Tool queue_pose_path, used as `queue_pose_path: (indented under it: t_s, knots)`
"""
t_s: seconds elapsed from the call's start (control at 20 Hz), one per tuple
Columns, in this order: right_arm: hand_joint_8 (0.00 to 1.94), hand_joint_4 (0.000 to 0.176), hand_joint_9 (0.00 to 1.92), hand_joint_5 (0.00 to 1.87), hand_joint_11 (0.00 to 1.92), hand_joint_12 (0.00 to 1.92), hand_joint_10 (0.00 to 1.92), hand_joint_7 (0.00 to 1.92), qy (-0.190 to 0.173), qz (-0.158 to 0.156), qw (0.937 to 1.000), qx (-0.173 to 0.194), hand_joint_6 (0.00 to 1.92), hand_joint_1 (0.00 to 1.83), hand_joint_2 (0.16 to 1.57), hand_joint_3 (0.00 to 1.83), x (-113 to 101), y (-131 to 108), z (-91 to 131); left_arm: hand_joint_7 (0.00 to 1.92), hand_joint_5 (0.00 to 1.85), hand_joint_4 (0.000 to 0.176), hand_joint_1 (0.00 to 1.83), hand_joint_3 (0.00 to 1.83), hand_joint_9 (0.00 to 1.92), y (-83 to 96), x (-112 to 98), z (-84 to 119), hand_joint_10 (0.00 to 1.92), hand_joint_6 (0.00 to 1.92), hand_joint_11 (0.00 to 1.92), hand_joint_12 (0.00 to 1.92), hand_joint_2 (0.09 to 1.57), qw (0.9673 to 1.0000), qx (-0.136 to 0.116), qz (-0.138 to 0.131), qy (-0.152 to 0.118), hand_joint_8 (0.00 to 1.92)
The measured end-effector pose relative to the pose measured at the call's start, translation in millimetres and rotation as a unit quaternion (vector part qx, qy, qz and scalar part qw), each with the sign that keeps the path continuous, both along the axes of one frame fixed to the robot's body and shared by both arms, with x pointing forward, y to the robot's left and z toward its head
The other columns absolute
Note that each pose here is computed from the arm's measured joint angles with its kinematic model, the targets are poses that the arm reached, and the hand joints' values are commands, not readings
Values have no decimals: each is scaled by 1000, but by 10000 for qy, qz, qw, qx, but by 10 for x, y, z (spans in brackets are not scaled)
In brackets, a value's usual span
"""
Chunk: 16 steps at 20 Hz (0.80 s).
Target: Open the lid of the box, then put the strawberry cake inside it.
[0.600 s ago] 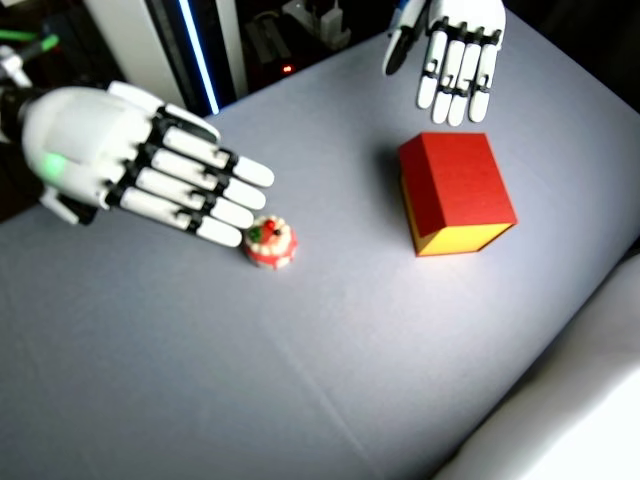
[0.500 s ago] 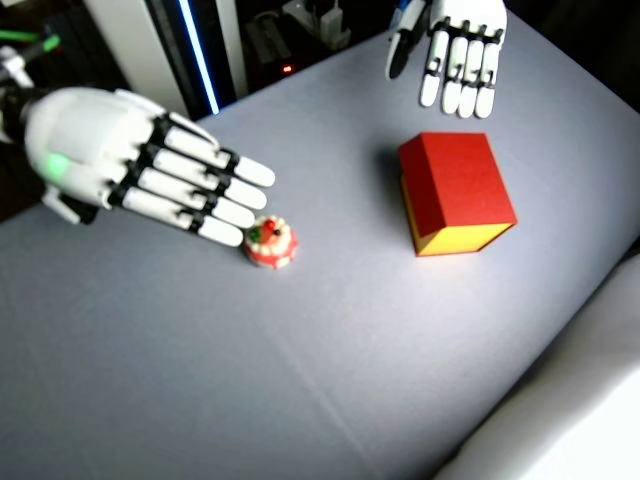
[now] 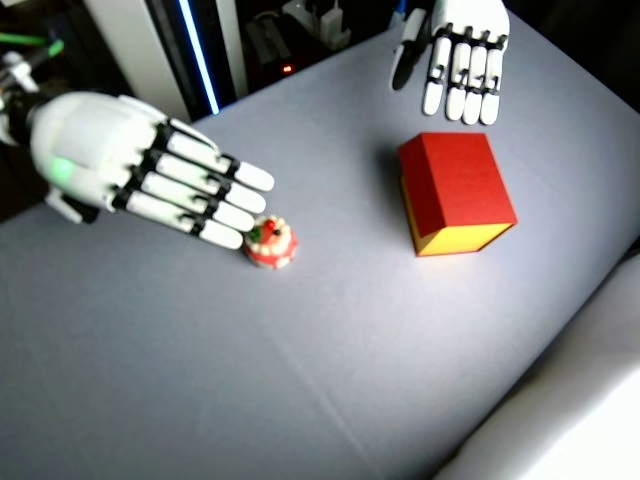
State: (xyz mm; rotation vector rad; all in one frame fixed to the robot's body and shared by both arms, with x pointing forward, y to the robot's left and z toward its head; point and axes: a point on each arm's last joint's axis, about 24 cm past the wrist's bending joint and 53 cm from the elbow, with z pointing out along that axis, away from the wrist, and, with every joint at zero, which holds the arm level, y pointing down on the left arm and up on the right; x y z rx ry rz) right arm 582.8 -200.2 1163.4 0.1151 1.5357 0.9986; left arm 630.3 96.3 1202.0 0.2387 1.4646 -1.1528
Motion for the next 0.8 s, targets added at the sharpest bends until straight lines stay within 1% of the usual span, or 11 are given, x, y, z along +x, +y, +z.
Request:
queue_pose_path:
  t_s: [0.05,0.1,0.15,0.25,0.4,0.45,0.5,0.55,0.6,0.65,0.8]
  knots:
    - [0,0,0,0,0,0,0,0,14,7,10000,1,0,555,1311,0,-7,2,-13,0,0,144,754,0,0,-40,49,-14,0,0,0,0,1216,10000,52,31,-9,0]
    - [0,0,0,0,0,0,0,0,31,12,10000,3,0,559,1310,0,-8,8,-24,0,0,155,758,0,0,-58,90,-9,0,0,0,0,1219,10000,44,74,-7,0]
    - [0,0,0,0,0,0,0,0,30,18,10000,3,0,553,1310,0,-10,11,-25,0,0,146,795,0,0,-79,132,-24,0,0,0,0,1200,9999,109,116,-15,0]
    - [0,0,0,0,0,0,0,0,30,2,10000,12,0,540,1313,1,-8,3,-23,0,0,138,823,0,0,-124,223,-58,0,0,0,0,1205,9997,140,176,69,0]
    - [0,0,0,0,0,0,0,0,75,-21,10000,-6,0,543,1315,2,-8,-12,-51,0,0,146,783,12,0,-181,288,-84,0,0,0,0,1240,9995,221,214,108,0]
    - [0,0,0,0,0,0,0,0,79,-23,10000,12,0,543,1317,2,-20,-28,-55,0,0,138,834,0,0,-217,320,-74,0,0,0,0,1215,9995,219,223,109,0]
    - [0,0,0,0,0,0,0,0,85,-19,10000,27,0,547,1316,2,-21,-26,-54,0,0,119,874,0,0,-230,333,-68,0,0,0,0,1196,9995,213,223,103,0]
    - [0,0,0,0,0,0,0,0,114,-19,9999,63,0,550,1318,3,-23,-16,-72,0,0,116,915,0,0,-254,359,-66,0,0,0,0,1181,9994,226,233,106,0]
    - [0,0,0,0,0,0,0,0,118,-16,9999,68,0,554,1322,5,-24,-15,-73,0,0,122,932,0,0,-264,370,-72,0,0,0,0,1176,9994,234,246,112,0]
    - [0,0,0,0,0,0,0,0,121,-17,9999,70,0,543,1317,2,-25,-16,-75,0,0,125,1014,0,0,-302,377,-92,0,0,0,0,1136,9992,298,247,119,0]
    - [0,0,0,0,0,0,0,0,121,-14,9999,84,0,529,1322,3,-27,-16,-73,0,0,128,1027,0,0,-344,429,-114,0,0,0,0,1126,9988,364,302,115,0]
